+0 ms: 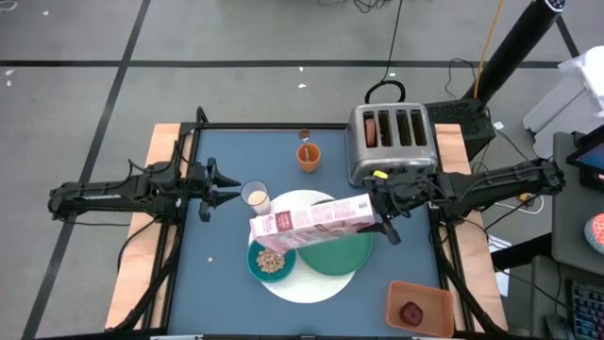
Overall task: Arrange a breakfast setting
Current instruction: Pour the cereal from the cereal box into the blue bowl
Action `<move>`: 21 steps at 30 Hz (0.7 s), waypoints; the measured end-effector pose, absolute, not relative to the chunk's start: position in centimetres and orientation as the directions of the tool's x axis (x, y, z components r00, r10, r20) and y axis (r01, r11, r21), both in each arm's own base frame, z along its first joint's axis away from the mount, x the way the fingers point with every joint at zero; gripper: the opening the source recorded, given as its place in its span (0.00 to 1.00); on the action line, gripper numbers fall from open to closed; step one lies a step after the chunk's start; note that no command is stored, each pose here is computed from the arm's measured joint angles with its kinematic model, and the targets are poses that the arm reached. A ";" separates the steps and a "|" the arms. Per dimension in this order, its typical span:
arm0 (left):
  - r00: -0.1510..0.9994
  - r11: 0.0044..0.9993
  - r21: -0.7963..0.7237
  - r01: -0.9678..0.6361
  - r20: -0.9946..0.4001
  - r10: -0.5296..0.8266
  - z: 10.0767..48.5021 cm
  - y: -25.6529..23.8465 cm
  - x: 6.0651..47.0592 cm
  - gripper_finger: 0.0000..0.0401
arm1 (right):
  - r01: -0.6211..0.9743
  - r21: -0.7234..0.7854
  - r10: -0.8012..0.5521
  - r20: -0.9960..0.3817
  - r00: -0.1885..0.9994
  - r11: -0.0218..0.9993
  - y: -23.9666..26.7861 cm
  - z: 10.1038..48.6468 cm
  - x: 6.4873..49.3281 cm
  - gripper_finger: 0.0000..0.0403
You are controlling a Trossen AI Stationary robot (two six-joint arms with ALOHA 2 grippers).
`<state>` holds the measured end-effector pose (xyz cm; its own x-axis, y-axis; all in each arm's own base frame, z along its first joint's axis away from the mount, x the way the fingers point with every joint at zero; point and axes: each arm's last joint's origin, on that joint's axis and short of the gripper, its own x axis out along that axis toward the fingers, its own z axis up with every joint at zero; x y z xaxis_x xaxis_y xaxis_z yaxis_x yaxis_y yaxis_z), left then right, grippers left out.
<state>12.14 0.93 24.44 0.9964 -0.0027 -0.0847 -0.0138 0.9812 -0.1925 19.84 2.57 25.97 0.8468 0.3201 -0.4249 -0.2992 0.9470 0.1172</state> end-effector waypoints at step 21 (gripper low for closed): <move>0.996 0.982 -0.188 -0.013 -0.084 -0.003 24.4 0.9 12.1 0.39 | -0.299 0.119 0.320 -0.432 0.843 0.947 2.6 25.9 19.8 0.53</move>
<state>12.14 0.93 24.45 0.9964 -0.0028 -0.0843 -0.0132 0.9820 -0.1884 19.80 2.57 25.90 0.8433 0.3202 -0.4316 -0.2988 0.9469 0.1188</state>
